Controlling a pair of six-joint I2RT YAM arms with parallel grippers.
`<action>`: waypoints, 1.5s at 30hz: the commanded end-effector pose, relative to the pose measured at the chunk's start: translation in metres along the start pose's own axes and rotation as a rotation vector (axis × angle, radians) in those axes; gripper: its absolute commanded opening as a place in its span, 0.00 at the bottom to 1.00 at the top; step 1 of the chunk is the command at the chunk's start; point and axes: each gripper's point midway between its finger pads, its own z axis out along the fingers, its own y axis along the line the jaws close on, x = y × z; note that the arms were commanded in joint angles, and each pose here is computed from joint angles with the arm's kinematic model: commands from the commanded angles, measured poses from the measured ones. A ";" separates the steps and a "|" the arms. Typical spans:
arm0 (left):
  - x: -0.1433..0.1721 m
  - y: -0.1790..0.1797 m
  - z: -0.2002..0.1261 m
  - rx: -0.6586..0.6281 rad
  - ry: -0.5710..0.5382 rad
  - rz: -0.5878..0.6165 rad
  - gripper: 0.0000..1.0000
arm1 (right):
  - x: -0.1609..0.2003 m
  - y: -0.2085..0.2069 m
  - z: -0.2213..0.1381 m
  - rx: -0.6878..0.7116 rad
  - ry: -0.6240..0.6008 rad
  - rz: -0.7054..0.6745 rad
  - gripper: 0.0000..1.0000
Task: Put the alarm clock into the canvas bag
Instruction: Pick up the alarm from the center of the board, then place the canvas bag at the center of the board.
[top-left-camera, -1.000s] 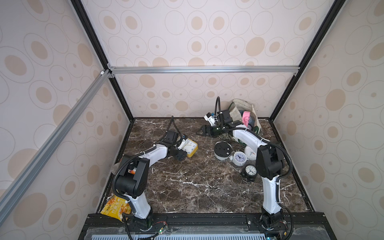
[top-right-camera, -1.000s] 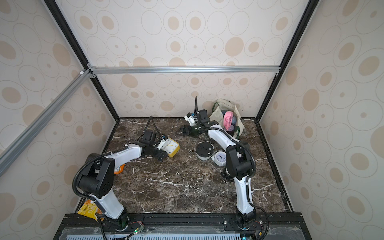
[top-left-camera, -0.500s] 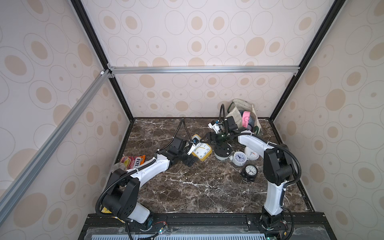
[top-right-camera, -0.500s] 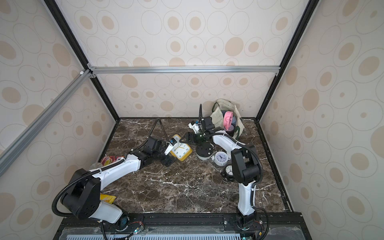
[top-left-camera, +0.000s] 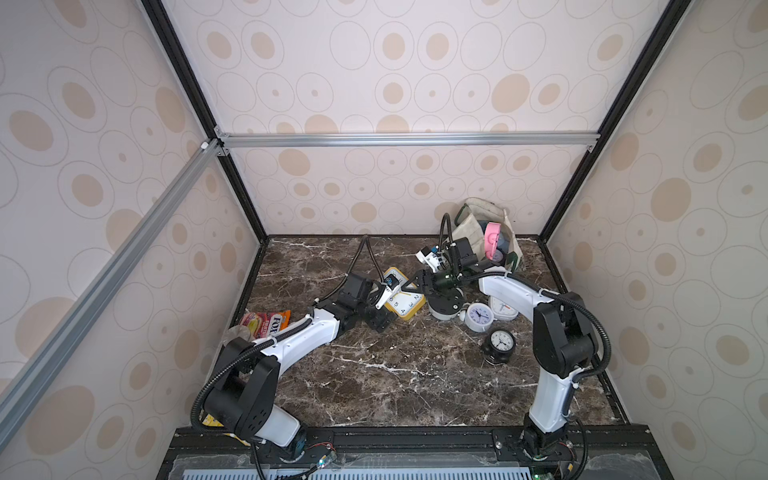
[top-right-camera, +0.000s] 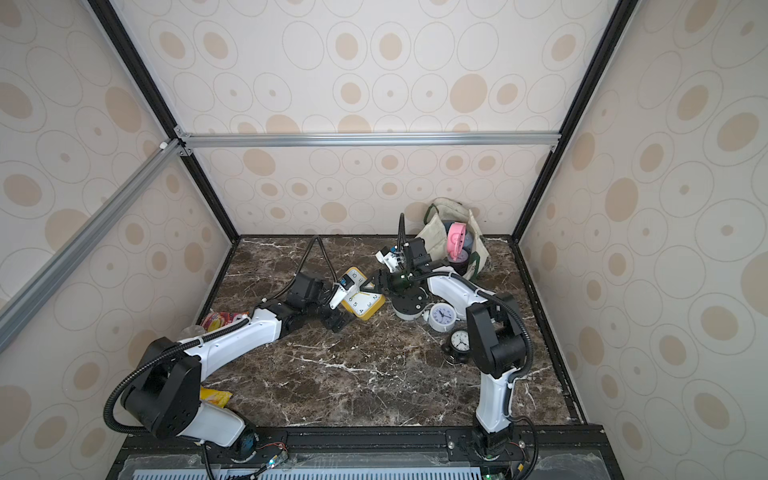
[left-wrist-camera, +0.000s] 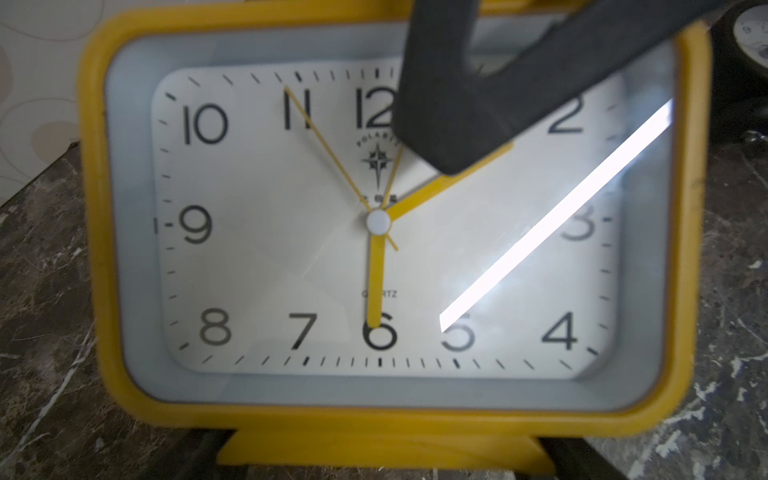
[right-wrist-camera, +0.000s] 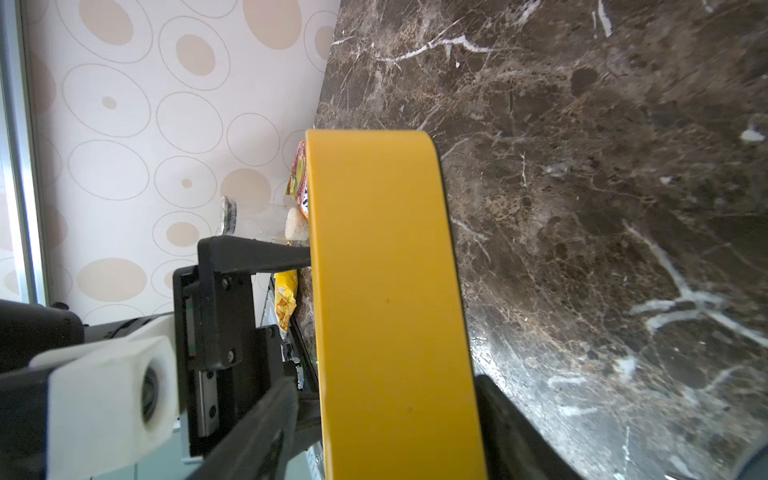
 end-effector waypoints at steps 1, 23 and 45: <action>-0.025 0.001 -0.009 -0.012 -0.092 0.036 0.65 | 0.004 0.015 0.002 -0.048 0.014 -0.014 0.60; -0.063 -0.011 -0.041 0.047 -0.268 -0.014 0.98 | -0.021 0.036 -0.063 -0.004 -0.214 -0.083 0.05; -0.091 -0.011 -0.110 0.046 -0.533 -0.287 0.98 | -0.063 -0.052 -0.336 1.102 -1.032 -0.125 0.01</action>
